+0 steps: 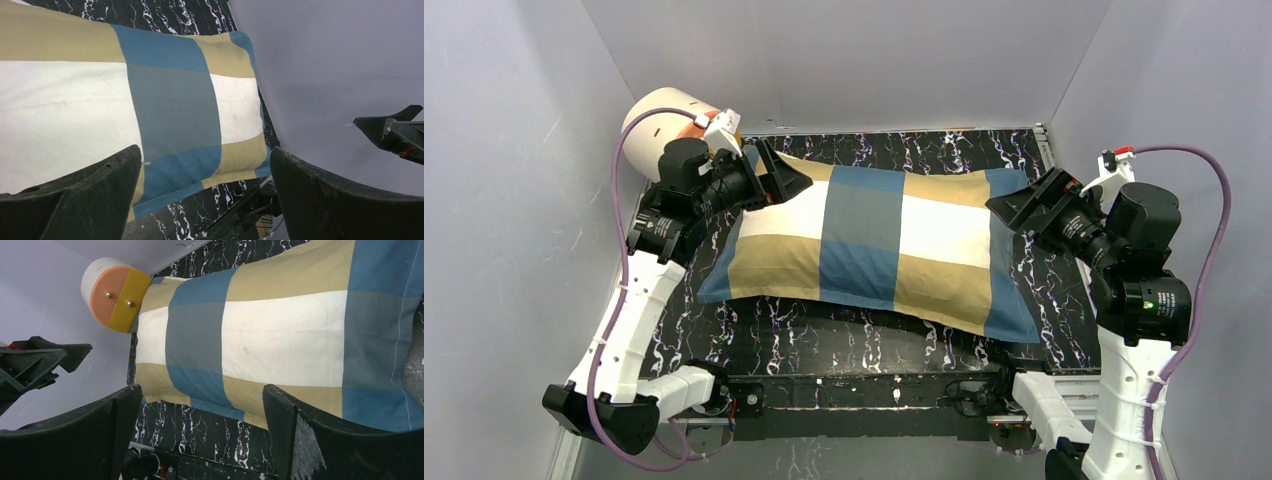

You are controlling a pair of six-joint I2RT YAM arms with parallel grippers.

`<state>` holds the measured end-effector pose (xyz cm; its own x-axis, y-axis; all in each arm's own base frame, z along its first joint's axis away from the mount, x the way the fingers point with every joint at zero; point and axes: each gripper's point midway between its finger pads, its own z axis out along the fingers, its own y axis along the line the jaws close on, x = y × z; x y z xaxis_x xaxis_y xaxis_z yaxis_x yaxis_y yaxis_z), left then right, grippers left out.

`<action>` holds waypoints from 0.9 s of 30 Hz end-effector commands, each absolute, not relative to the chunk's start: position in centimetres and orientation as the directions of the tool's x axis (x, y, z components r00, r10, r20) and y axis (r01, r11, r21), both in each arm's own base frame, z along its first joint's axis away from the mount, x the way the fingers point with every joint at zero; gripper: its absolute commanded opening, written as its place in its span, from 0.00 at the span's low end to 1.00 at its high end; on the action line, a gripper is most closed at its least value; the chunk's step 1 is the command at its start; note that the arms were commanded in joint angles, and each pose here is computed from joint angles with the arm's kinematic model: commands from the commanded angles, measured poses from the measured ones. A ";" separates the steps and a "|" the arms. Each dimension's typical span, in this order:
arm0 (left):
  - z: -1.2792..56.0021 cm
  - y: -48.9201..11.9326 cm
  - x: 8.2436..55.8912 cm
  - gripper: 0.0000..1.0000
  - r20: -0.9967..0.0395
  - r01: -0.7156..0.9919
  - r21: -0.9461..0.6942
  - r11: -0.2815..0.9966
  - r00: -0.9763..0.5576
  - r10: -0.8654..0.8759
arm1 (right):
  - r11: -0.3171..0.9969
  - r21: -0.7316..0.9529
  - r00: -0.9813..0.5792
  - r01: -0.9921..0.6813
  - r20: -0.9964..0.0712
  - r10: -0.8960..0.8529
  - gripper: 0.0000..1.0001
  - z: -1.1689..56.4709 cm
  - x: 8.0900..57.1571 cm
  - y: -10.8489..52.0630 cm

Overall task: Put the pillow into the pillowcase
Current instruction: Reset both arms

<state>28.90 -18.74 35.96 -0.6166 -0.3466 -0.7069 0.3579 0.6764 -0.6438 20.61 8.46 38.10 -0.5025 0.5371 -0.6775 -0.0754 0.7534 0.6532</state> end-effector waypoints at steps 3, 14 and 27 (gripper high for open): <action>35.1 -18.0 28.1 0.98 -0.727 0.342 -0.619 0.707 -0.591 -0.350 | 0.745 0.658 -0.494 -0.104 -0.685 0.536 0.99 38.8 20.5 8.8; 33.2 -17.7 27.4 0.98 -0.744 0.358 -0.595 0.719 -0.583 -0.326 | 0.747 0.658 -0.505 -0.098 -0.680 0.532 0.99 37.8 20.1 8.8; 33.9 -17.6 27.6 0.98 -0.769 0.379 -0.573 0.727 -0.555 -0.317 | 0.751 0.654 -0.508 -0.090 -0.679 0.530 0.99 37.4 19.9 8.7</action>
